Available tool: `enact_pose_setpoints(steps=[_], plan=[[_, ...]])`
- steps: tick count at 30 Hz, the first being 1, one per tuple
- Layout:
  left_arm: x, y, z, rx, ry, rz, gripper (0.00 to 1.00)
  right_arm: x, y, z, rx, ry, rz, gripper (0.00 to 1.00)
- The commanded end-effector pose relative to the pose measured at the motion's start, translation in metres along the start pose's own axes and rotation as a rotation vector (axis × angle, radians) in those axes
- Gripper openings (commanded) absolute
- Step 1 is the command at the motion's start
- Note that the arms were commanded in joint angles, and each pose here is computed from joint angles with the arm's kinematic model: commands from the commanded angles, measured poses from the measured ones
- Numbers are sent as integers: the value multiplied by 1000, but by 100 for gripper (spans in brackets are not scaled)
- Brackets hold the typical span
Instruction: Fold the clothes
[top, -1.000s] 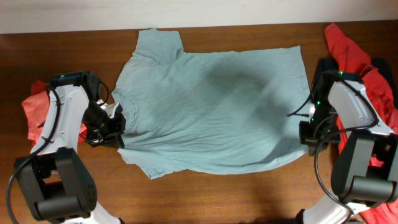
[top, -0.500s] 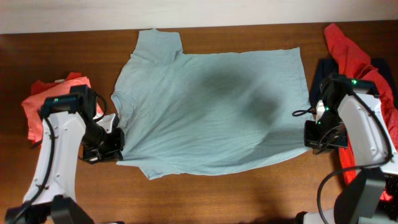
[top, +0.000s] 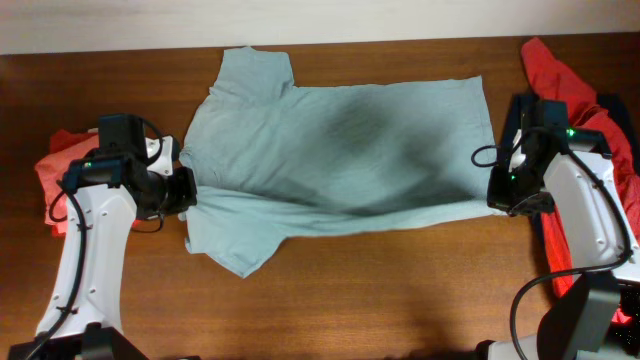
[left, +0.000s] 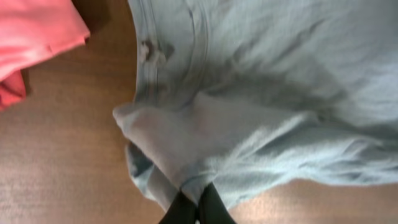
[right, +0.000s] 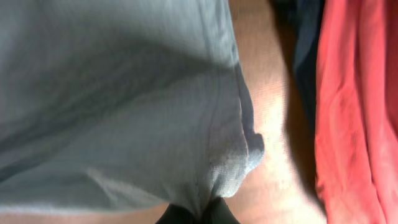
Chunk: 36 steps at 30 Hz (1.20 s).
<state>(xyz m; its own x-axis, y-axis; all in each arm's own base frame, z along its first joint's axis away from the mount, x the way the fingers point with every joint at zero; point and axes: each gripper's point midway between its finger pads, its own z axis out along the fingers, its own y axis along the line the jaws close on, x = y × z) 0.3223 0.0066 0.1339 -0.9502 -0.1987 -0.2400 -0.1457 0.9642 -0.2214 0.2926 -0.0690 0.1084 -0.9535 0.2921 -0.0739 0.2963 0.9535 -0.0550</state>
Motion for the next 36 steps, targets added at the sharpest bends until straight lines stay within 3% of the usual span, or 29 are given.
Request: enact_pose_setpoints(steps=[1, 15, 36], plan=[[-7, 1, 6, 2, -14, -45, 2, -10, 0, 4, 0, -27, 13, 5], [-19, 9, 49, -2, 27, -54, 1, -43, -12, 38, -1, -65, 66, 4], [-59, 12, 75, 9, -90, -28, 1, -79, -8, 43, -98, -187, 71, 4]])
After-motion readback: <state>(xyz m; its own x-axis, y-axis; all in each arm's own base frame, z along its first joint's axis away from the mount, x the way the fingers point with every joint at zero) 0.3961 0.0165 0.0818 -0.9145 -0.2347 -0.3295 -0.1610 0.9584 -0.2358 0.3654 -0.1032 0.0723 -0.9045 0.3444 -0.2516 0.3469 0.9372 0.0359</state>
